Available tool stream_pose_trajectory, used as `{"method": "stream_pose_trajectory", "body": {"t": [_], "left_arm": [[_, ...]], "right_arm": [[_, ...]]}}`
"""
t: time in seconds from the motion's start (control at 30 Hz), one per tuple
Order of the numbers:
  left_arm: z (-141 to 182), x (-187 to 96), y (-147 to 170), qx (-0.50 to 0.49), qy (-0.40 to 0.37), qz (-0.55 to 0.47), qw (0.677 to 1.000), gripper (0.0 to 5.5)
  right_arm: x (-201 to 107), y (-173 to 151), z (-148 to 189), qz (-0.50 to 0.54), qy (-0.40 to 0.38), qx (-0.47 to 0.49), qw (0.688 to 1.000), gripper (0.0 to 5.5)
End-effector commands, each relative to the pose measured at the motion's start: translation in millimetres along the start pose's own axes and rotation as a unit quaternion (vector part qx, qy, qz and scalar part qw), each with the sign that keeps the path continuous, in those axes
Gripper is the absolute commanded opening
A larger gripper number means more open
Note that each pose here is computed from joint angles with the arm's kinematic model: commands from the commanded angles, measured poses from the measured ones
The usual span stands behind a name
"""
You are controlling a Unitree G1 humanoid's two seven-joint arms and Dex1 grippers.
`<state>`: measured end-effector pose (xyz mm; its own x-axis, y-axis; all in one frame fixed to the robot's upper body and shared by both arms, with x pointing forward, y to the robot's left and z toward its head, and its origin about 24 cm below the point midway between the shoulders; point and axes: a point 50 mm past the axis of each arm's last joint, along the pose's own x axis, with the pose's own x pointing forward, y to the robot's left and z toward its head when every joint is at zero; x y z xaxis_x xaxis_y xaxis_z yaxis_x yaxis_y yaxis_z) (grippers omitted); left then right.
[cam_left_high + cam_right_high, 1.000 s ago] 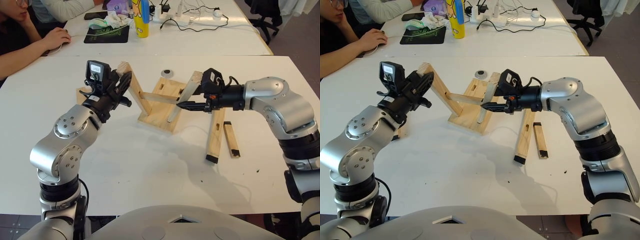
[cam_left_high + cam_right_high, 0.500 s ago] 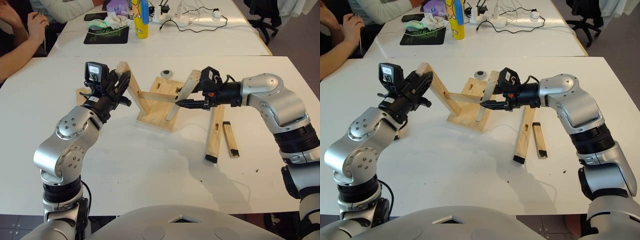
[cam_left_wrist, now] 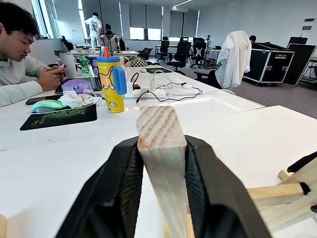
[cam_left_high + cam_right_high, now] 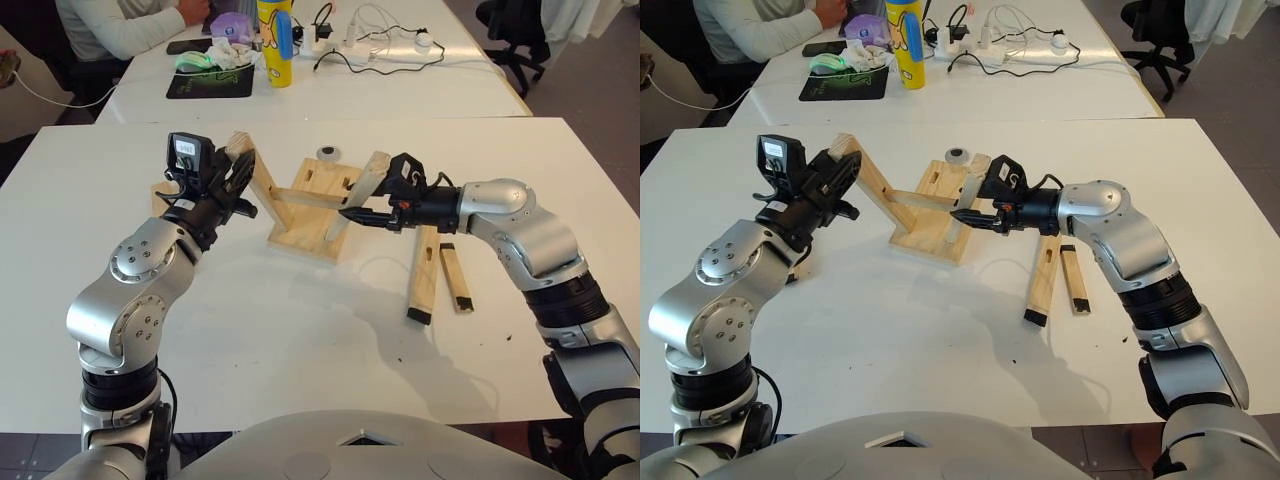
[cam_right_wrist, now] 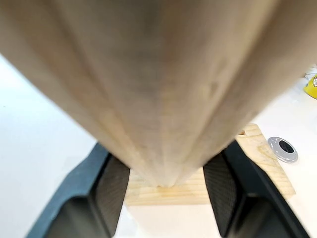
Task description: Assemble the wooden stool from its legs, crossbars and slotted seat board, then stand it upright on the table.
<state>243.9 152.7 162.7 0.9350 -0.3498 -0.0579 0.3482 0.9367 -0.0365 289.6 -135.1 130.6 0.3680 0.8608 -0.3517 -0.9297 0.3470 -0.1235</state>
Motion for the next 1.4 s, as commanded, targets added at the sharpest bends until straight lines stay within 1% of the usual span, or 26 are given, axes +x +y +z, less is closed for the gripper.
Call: {"method": "stream_pose_trajectory", "body": {"t": [0.03, 0.2, 0.3, 0.4, 0.5, 0.53, 0.6, 0.67, 0.73, 0.9, 1.1, 1.27, 1.4], "left_arm": [[-27.0, 2.7, -40.3, -0.033, 0.087, -0.17, 0.981, 1.13], [-25.7, 4.0, -37.4, -0.03, 0.084, -0.168, 0.982, 1.13], [-20.8, 6.2, -34.6, -0.029, 0.073, -0.164, 0.983, 1.13], [-14.5, 8.2, -29.5, -0.031, 0.053, -0.152, 0.986, 1.13], [-12.9, 9.9, -27.3, -0.035, 0.047, -0.147, 0.987, 1.13], [-12.9, 10.3, -26.8, -0.036, 0.047, -0.146, 0.988, 1.13], [-12.8, 10.9, -25.7, -0.035, 0.047, -0.144, 0.988, 1.13], [-12.7, 11.4, -25.0, -0.035, 0.047, -0.144, 0.988, 1.13], [-12.5, 11.4, -24.0, -0.035, 0.047, -0.143, 0.988, 1.13], [-11.5, 11.4, -20.1, -0.033, 0.044, -0.133, 0.99, 1.13], [-8.4, 11.2, -16.3, -0.029, 0.04, -0.128, 0.991, 1.13], [-3.8, 9.5, -14.4, -0.025, 0.032, -0.124, 0.991, 1.13], [7.4, 8.5, -15.7, -0.022, 0.004, -0.122, 0.992, 1.13]], "right_arm": [[23.7, 76.0, -125.8, 0.069, 0.22, 0.163, 0.959, 2.04], [26.1, 75.6, -129.0, 0.048, 0.2, 0.18, 0.962, 2.04], [29.1, 73.1, -126.8, 0.03, 0.161, 0.185, 0.969, 2.04], [30.0, 61.8, -119.1, 0.011, 0.13, 0.17, 0.977, 2.04], [26.8, 46.5, -101.3, -0.008, 0.103, 0.142, 0.985, 2.04], [25.4, 42.5, -95.9, -0.014, 0.097, 0.134, 0.986, 2.41], [22.6, 36.9, -88.8, -0.021, 0.09, 0.123, 0.988, 2.59], [21.0, 33.7, -85.1, -0.028, 0.089, 0.119, 0.989, 2.99], [18.3, 31.1, -80.0, -0.034, 0.087, 0.114, 0.989, 3.24], [11.0, 25.7, -68.3, -0.04, 0.083, 0.101, 0.991, 3.24], [-13.1, 4.2, -53.5, -0.08, 0.092, 0.053, 0.991, 3.24], [-40.3, -11.8, -43.2, -0.091, 0.115, -0.007, 0.989, 3.24], [-58.8, -25.6, -34.7, -0.11, 0.12, -0.029, 0.986, 3.24]]}}
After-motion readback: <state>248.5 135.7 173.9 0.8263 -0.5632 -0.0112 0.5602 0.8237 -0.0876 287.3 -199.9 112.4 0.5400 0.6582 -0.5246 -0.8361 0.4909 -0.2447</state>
